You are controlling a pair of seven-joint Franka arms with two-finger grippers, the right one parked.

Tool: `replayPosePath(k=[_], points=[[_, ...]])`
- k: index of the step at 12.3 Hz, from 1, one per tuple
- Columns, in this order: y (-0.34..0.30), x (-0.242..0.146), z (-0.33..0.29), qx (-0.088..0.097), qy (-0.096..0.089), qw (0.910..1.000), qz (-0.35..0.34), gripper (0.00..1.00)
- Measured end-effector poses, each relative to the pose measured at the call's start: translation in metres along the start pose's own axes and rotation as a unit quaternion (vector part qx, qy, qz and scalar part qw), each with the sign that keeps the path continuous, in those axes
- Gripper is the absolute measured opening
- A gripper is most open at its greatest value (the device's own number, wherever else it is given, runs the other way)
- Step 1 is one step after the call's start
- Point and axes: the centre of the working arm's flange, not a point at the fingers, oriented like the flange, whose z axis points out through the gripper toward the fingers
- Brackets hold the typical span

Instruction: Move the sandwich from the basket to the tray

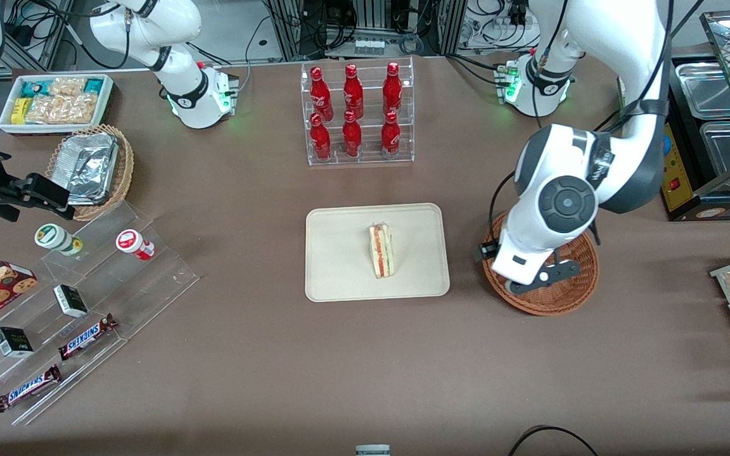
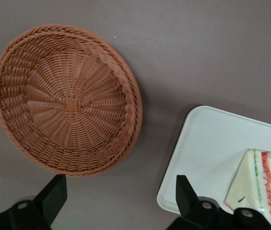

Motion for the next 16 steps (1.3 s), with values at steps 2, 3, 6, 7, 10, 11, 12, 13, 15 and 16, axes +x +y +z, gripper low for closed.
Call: replayPosePath(k=[2,3,6,7,10,11,12,13,15,16], points=[[-0.013,0.003,-0.008,0.003,-0.004,0.9999,-0.01,1.0],[-0.023,0.003,-0.016,0.003,-0.005,0.9999,-0.015,1.0],[-0.065,0.001,-0.051,-0.012,-0.027,0.9995,-0.002,1.0],[-0.082,0.005,-0.061,-0.024,-0.031,0.9992,0.001,1.0],[-0.126,0.01,-0.082,-0.029,-0.034,0.9989,0.013,1.0],[-0.141,0.007,-0.089,-0.027,-0.039,0.9985,0.026,1.0],[-0.157,0.002,-0.098,-0.025,-0.044,0.998,0.039,1.0],[-0.172,-0.004,-0.106,-0.024,-0.047,0.9972,0.053,1.0],[-0.201,-0.02,-0.118,-0.021,-0.058,0.9943,0.086,1.0],[-0.213,-0.027,-0.123,-0.02,-0.066,0.9922,0.104,1.0]])
